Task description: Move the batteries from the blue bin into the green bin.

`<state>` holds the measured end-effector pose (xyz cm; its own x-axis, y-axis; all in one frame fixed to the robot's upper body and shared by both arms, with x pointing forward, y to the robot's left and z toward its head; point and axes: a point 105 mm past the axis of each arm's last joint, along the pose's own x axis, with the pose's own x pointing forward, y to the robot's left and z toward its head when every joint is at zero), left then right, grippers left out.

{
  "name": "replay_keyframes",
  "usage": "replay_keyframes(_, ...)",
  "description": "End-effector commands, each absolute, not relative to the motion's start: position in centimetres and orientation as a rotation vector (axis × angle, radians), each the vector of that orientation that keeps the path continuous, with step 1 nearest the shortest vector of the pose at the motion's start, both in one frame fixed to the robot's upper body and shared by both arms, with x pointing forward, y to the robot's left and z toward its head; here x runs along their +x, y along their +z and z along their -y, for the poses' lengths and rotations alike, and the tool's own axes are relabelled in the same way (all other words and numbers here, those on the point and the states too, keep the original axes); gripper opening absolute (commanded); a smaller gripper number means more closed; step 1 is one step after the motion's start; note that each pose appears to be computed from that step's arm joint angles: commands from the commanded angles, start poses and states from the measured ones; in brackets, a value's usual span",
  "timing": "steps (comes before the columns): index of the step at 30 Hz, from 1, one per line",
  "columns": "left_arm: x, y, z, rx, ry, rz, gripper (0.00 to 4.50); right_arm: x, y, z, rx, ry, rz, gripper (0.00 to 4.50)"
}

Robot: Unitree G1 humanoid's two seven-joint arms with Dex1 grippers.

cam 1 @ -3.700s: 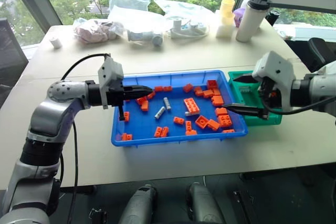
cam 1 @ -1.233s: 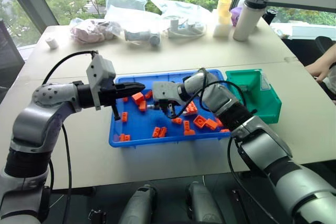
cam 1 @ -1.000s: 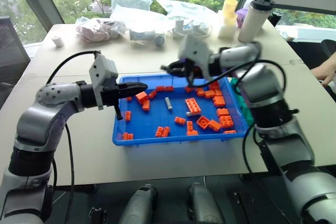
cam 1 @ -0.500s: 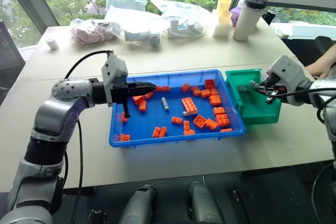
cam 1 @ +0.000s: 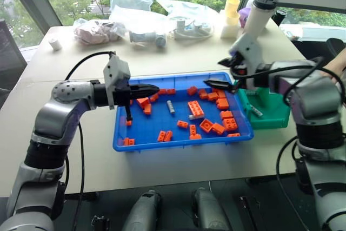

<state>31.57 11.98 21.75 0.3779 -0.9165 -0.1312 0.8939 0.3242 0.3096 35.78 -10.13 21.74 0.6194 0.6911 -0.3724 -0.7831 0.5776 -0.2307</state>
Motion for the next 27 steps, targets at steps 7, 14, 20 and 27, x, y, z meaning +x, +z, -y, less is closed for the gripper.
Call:
replay_keyframes(7,30.8,23.3,-12.9,0.395,-1.135,0.120,0.00,36.5,17.3,3.0,-0.381,0.874,-0.355,4.34)
replay_keyframes(14,30.5,23.3,-13.1,0.394,-1.119,0.116,0.00,37.0,13.3,2.2,-0.431,0.813,-0.434,4.34)
replay_keyframes(20,30.4,23.1,-13.0,0.395,-1.116,0.113,0.00,37.6,11.4,2.4,-0.463,0.763,-0.463,3.80)
replay_keyframes(27,30.5,23.0,-12.9,0.392,-1.119,0.112,0.00,37.2,12.4,2.7,-0.445,0.772,-0.455,0.36)
